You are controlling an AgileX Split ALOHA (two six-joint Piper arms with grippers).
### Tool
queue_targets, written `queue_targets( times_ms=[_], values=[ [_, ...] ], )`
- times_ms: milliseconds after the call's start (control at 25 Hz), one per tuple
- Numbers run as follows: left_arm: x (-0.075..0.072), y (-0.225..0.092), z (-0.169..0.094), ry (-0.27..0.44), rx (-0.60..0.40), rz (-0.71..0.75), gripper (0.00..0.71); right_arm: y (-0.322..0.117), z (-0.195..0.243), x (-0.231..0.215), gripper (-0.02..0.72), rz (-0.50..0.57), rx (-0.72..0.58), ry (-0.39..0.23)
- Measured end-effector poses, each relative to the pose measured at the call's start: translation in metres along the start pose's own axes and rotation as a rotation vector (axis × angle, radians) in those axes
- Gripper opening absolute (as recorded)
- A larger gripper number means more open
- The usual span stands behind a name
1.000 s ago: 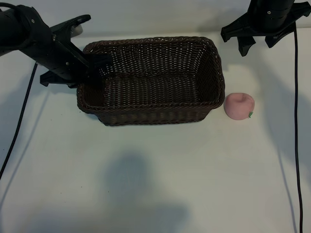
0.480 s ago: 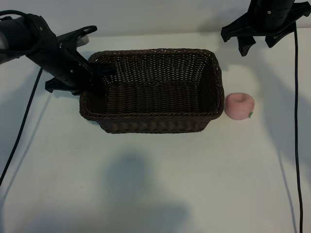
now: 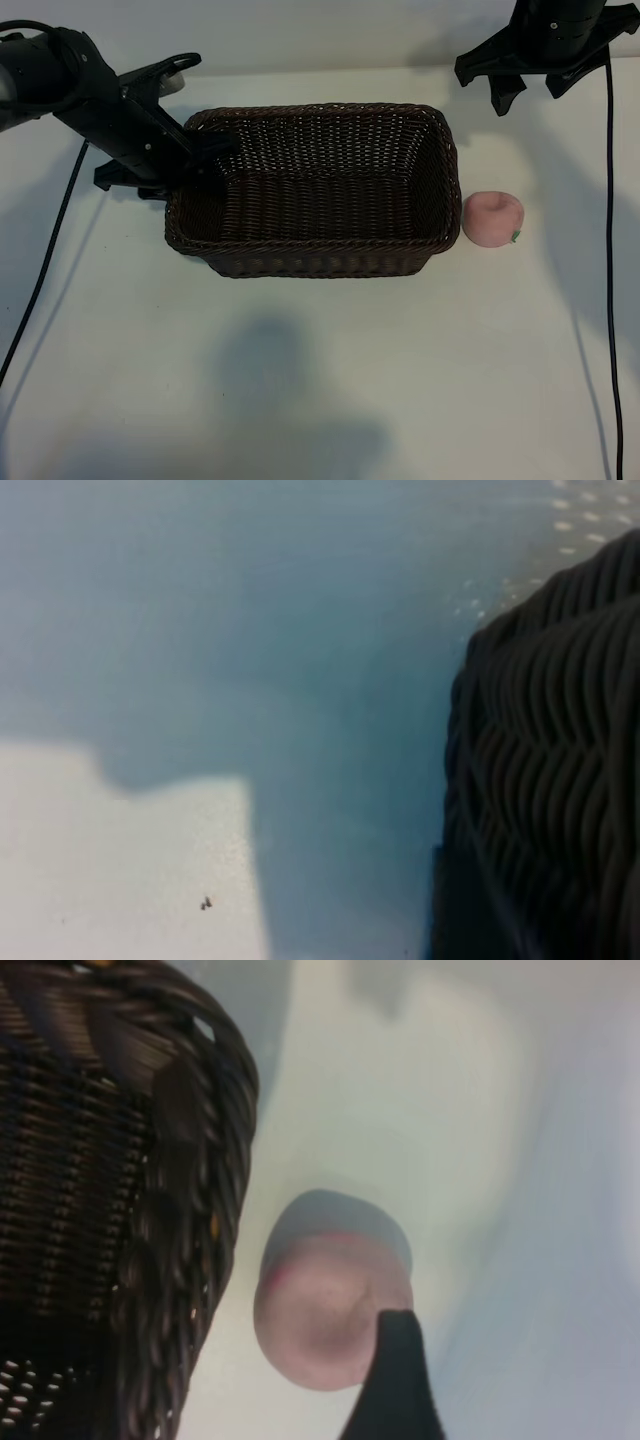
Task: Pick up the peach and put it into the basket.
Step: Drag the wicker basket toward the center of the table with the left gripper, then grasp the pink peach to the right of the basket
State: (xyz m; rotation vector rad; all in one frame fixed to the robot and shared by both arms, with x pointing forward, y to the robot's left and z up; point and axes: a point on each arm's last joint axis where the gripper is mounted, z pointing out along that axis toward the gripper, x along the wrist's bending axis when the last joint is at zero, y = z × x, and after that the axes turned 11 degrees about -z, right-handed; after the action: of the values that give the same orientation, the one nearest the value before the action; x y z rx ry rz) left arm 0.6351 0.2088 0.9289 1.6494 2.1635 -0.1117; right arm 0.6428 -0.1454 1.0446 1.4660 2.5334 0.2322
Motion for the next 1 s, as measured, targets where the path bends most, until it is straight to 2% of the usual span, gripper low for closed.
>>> queue_targets(
  times_ms=[80,200,600,760,1000],
  values=[
    [-0.001,0.0,-0.003,0.0,-0.006,0.006,0.576,0.0,0.0,0.0,0.561,0.0,0.0,0.0],
    [-0.004,0.002,-0.015,-0.001,-0.033,0.029,0.656,0.0,0.0,0.0,0.561,0.0,0.0,0.0],
    [-0.026,0.006,-0.097,-0.009,-0.151,0.093,0.653,0.0,0.0,0.0,0.561,0.001,0.0,0.0],
    [-0.026,0.003,-0.119,0.021,-0.19,0.1,0.646,0.0,0.0,0.0,0.561,0.001,0.0,0.0],
    [-0.024,-0.007,-0.144,0.075,-0.191,0.127,0.632,0.0,0.0,0.0,0.561,0.001,0.0,0.0]
  ],
)
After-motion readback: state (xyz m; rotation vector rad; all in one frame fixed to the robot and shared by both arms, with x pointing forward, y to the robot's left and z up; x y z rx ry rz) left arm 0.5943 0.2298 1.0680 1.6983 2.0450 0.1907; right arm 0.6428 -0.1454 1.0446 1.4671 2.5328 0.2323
